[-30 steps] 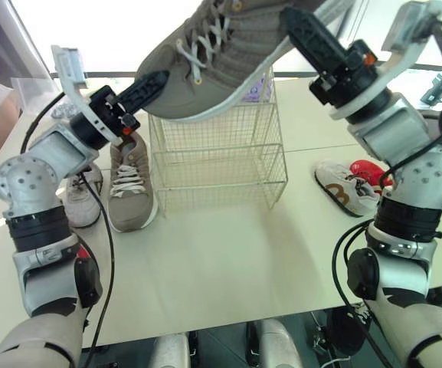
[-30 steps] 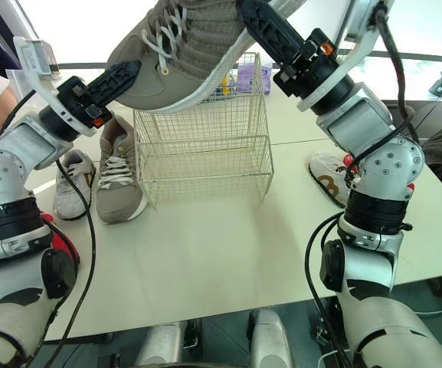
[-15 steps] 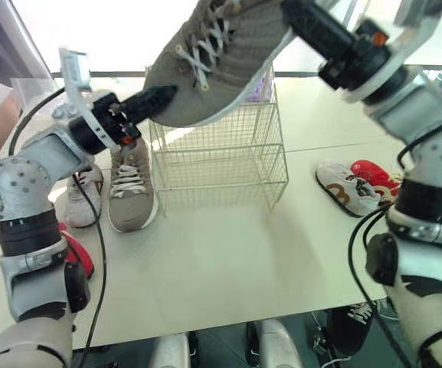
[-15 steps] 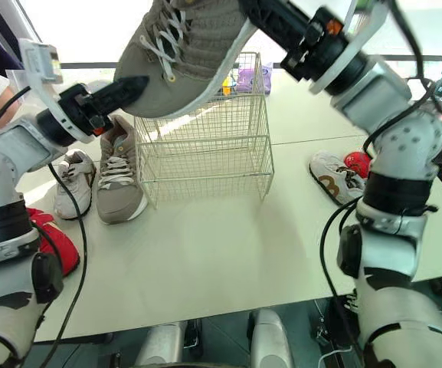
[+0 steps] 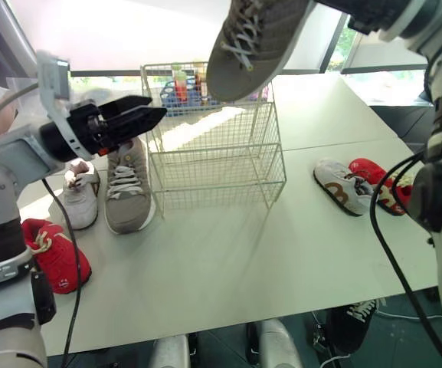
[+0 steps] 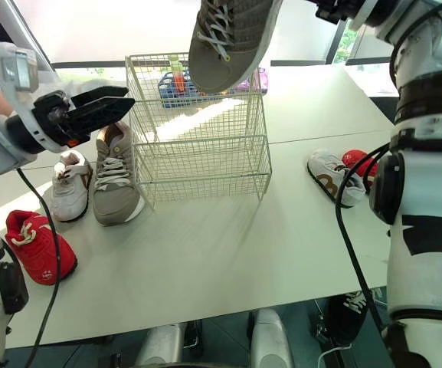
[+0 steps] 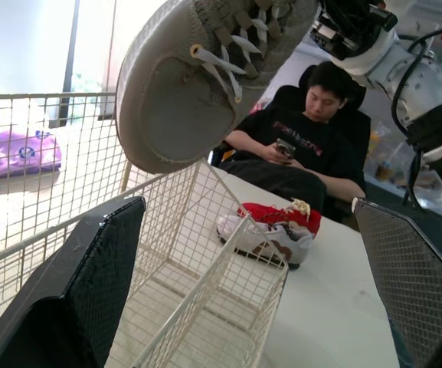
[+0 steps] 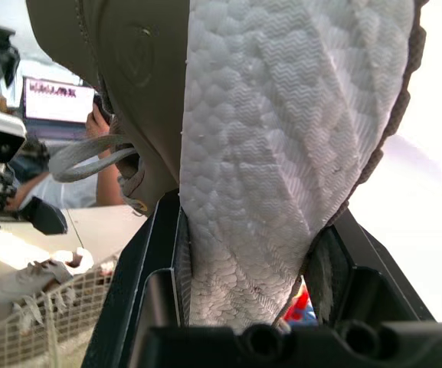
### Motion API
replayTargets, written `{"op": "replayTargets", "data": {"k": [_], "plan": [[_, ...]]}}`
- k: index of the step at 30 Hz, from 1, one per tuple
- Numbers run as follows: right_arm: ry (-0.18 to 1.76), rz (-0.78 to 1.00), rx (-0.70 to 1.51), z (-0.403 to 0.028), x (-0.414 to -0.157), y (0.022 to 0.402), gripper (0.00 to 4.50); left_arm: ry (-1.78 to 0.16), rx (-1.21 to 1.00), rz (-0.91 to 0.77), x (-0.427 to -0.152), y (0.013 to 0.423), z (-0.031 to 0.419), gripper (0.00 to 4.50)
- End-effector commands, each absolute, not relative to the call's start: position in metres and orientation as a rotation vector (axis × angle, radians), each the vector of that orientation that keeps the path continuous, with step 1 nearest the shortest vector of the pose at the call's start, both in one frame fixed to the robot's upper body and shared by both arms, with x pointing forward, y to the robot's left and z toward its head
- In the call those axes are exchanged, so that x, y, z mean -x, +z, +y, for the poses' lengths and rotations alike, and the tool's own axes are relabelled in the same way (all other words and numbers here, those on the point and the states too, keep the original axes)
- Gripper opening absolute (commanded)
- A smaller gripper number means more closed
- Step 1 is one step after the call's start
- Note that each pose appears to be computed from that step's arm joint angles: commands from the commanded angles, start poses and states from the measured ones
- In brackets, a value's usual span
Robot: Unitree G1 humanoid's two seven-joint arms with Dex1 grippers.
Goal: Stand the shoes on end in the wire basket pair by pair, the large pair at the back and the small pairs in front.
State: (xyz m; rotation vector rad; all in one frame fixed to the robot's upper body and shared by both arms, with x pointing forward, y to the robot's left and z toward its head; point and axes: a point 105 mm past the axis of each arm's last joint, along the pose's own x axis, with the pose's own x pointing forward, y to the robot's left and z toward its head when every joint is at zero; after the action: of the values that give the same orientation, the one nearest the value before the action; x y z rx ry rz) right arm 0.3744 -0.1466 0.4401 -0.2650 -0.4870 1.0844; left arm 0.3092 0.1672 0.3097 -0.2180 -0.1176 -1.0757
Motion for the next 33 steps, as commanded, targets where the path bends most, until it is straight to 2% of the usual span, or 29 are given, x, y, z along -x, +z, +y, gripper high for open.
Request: {"op": "replayTargets", "data": {"k": [1,15,25,31,33], "plan": [[1.067,-0.586,0.375,-0.143,-0.365,0.463,1.53,-1.068,0.176,-0.199,-0.301,0.323,0.168,4.47],[1.113,-0.416,0.607,-0.121,-0.39,0.408,1.53,-1.033,0.168,-0.228,-0.296,0.324,0.167,4.47],[1.0,-0.289,0.632,-0.12,-0.418,0.366,1.53,-1.023,0.15,-0.232,-0.293,0.325,0.163,4.47],[0.976,-0.292,0.618,-0.121,-0.422,0.36,4.41,-1.026,0.144,-0.233,-0.293,0.325,0.16,4.5],[0.998,-0.298,0.598,-0.122,-0.42,0.362,4.48,-1.031,0.143,-0.232,-0.294,0.325,0.159,4.5]]}}
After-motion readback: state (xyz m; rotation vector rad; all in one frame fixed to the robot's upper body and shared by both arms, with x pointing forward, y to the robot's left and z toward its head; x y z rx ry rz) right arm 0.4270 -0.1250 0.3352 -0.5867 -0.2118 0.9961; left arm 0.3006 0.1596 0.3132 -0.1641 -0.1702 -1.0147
